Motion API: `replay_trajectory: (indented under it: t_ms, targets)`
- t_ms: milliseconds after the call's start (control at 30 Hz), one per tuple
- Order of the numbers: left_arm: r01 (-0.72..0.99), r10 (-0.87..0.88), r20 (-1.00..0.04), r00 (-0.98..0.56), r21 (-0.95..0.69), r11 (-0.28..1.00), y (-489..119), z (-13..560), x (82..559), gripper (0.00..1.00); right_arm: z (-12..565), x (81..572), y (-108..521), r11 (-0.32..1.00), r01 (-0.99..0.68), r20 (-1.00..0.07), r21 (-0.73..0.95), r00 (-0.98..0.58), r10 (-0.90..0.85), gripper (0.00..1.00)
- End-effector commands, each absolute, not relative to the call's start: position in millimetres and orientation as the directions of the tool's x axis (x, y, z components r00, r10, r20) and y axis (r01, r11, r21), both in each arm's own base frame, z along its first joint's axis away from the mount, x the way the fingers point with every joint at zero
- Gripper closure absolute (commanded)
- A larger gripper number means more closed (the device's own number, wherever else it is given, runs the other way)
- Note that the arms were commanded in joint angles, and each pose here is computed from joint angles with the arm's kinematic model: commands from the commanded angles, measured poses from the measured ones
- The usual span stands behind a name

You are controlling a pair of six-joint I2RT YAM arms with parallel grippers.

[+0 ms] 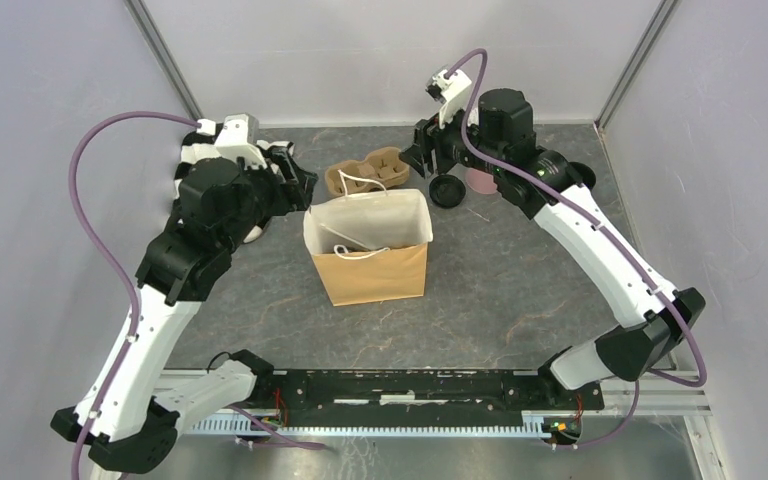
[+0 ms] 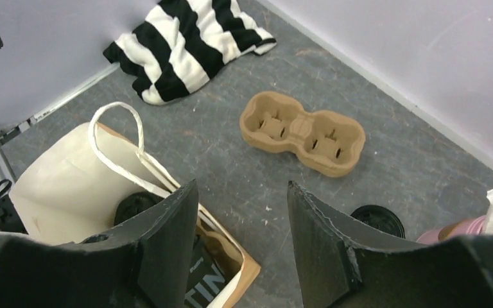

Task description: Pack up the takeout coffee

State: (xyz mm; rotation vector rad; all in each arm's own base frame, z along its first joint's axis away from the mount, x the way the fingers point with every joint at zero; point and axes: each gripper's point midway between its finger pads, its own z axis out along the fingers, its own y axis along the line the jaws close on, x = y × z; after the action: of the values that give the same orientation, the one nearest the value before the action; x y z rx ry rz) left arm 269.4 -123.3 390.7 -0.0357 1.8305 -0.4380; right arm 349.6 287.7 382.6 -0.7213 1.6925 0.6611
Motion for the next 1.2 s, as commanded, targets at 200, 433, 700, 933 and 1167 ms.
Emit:
replay_trajectory:
  t_ms: [200, 433, 700, 933, 1167]
  targets:
    - [0.255, -0.230, -0.937, -0.261, -0.297, 0.920, -134, 406, 278, 0.22, 396, 371, 182, 0.871, -0.489, -0.952, -0.042, -0.245, -0.183, 0.29]
    - [0.259, -0.238, -0.930, -0.281, -0.312, 0.914, -133, 416, 271, 0.16, 367, 351, 115, 0.946, -0.319, -0.909, -0.059, -0.375, -0.183, 0.18]
    - [0.293, -0.313, -0.935, -0.164, -0.349, 0.890, -136, 474, 278, 0.05, 439, 340, 104, 0.975, -0.219, -0.967, 0.047, -0.253, -0.011, 0.02]
    - [0.296, -0.353, -0.931, -0.088, -0.363, 0.883, -130, 510, 277, 0.03, 457, 322, 85, 0.985, -0.170, -0.979, 0.006, -0.200, -0.029, 0.02]
    - [0.292, -0.380, -0.925, -0.024, -0.370, 0.882, -118, 540, 264, 0.01, 489, 298, 72, 0.988, -0.154, -0.992, 0.006, -0.126, -0.014, 0.02]
